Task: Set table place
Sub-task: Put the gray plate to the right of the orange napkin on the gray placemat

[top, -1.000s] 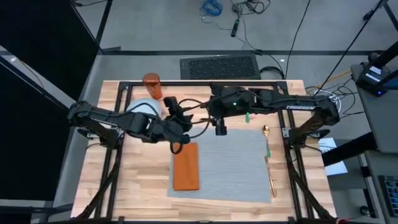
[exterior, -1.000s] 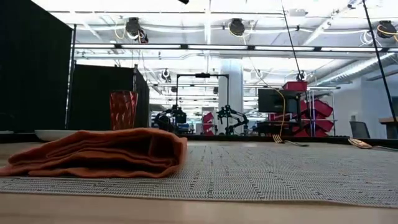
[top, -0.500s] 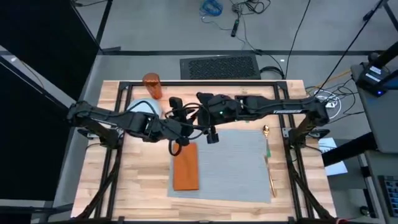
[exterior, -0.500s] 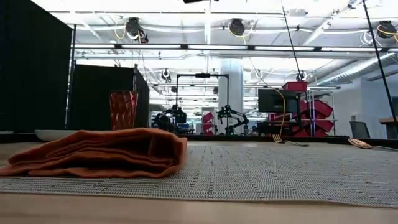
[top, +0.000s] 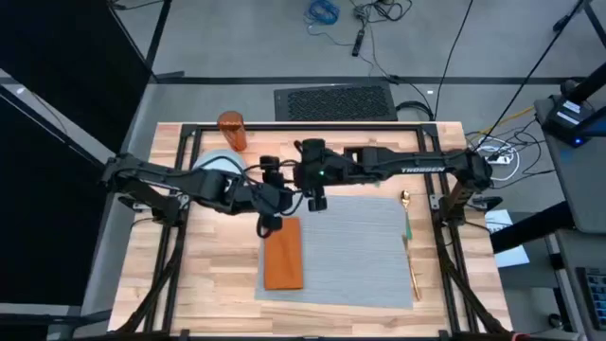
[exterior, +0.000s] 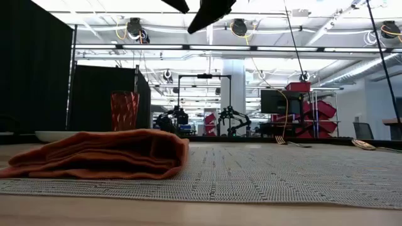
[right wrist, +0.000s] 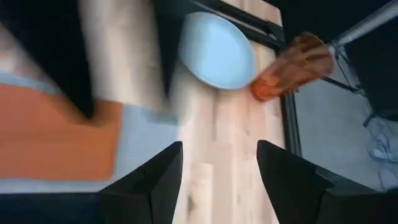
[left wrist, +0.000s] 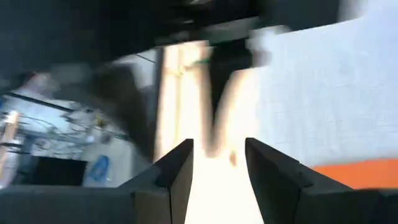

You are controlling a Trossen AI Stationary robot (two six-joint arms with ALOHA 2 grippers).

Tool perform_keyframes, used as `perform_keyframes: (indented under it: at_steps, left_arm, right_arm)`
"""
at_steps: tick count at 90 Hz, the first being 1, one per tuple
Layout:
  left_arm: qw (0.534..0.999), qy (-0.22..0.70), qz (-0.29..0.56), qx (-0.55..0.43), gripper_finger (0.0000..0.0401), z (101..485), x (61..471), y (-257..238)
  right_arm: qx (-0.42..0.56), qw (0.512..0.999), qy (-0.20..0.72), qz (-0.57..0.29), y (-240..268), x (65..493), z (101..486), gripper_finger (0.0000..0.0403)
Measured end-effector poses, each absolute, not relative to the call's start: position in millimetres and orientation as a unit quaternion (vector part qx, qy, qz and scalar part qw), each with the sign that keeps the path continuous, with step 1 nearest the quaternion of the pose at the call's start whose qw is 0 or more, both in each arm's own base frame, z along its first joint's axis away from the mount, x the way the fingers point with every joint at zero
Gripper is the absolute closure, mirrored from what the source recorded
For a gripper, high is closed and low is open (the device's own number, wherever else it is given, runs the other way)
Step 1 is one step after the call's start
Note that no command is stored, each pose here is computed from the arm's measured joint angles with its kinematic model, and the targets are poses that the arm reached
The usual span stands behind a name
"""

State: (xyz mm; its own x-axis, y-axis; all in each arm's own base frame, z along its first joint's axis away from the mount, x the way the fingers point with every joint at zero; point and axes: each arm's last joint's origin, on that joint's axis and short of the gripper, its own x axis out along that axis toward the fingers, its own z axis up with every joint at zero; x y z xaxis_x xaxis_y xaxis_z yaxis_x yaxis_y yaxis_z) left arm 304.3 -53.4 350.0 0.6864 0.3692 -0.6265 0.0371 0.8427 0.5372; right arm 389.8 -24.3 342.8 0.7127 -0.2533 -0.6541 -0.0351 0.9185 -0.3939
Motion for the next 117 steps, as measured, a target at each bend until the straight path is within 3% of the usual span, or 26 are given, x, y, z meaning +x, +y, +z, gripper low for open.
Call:
perform_keyframes:
  at_steps: [30,71,101,117]
  left_arm:
    - [0.884,0.402,0.042,0.234,0.0269,343,296,-77]
    - [0.826,0.529,0.043,0.189,0.0270,308,287,-96]
    - [0.759,0.603,0.153,0.190,0.0270,300,262,-86]
    - [0.730,0.619,0.223,0.187,0.0270,287,225,-77]
  right_arm:
    - [-0.180,0.902,0.391,-0.036,-36,407,318,0.0211]
    - [-0.197,0.907,0.368,-0.064,-48,408,325,0.0211]
    - [-0.195,0.887,0.414,-0.062,-53,400,319,0.0211]
    - [-0.185,0.871,0.446,-0.091,-65,387,323,0.0211]
